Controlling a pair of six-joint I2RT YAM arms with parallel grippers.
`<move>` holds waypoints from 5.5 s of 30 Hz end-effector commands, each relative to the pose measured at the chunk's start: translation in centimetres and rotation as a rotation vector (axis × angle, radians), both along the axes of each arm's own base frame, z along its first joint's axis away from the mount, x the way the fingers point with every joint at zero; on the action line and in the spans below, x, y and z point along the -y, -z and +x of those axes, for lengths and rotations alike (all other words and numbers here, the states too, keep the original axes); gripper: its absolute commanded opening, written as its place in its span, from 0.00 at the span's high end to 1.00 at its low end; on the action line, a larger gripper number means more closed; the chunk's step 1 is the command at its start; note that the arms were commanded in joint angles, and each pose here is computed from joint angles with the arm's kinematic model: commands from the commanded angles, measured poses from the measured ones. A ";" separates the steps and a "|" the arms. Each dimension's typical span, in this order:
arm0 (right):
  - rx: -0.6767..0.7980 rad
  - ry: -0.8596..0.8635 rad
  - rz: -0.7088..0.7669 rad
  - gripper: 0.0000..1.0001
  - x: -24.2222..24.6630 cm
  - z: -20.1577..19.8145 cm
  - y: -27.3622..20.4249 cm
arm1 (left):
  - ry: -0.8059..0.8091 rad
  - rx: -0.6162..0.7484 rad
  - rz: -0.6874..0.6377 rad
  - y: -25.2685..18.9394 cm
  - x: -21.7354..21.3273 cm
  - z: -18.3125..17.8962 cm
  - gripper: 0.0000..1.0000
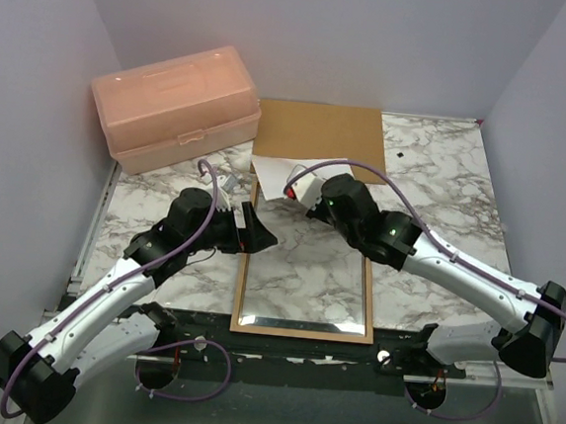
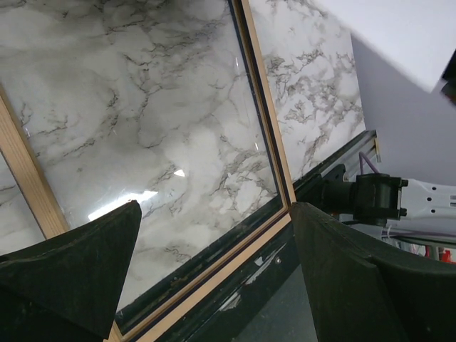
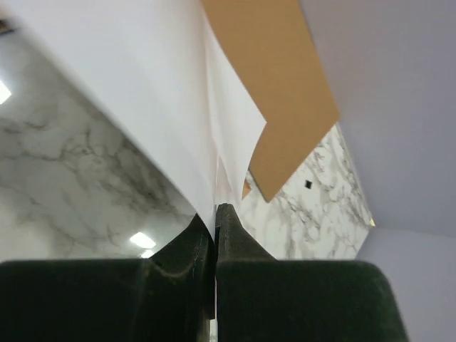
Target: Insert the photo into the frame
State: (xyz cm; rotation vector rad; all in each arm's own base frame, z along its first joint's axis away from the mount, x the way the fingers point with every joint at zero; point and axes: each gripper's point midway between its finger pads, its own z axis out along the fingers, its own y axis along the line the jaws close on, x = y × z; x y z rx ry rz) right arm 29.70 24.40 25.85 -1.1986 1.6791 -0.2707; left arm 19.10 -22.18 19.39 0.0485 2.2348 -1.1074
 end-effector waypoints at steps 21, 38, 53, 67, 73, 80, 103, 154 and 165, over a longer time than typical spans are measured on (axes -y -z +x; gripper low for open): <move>-0.621 -0.284 0.167 0.62 -11.0 -13.9 16.2 | -0.569 0.013 0.044 1.4 -10.5 1.1 0.05; -0.666 -0.077 0.649 0.04 -10.3 -12.9 10.9 | -0.270 -0.227 0.135 9.1 -7.4 2.3 0.06; -0.970 0.127 0.970 0.06 -4.3 -9.9 13.0 | -0.153 -0.362 0.024 14.1 -5.4 3.1 0.20; -0.935 0.160 1.020 0.06 -3.0 -8.3 12.1 | -0.141 -0.301 0.014 13.4 -5.5 2.8 0.84; -0.904 0.164 1.036 0.06 -2.8 -7.7 11.1 | -0.127 -0.274 0.009 13.1 -5.4 2.5 0.93; -0.865 0.375 1.014 0.06 -0.2 -6.0 13.4 | -0.148 -0.281 0.055 13.4 -6.1 2.6 0.59; -0.810 0.843 0.744 0.07 6.1 -0.3 22.8 | -0.120 -0.384 0.092 15.7 -5.7 3.0 0.42; -0.751 0.554 1.156 0.01 3.0 -1.7 8.7 | -0.037 -0.317 0.011 9.5 -0.6 -1.1 1.00; -0.759 0.556 1.152 0.01 3.1 -2.1 9.1 | -0.094 -0.314 -0.013 10.0 0.4 -0.7 1.00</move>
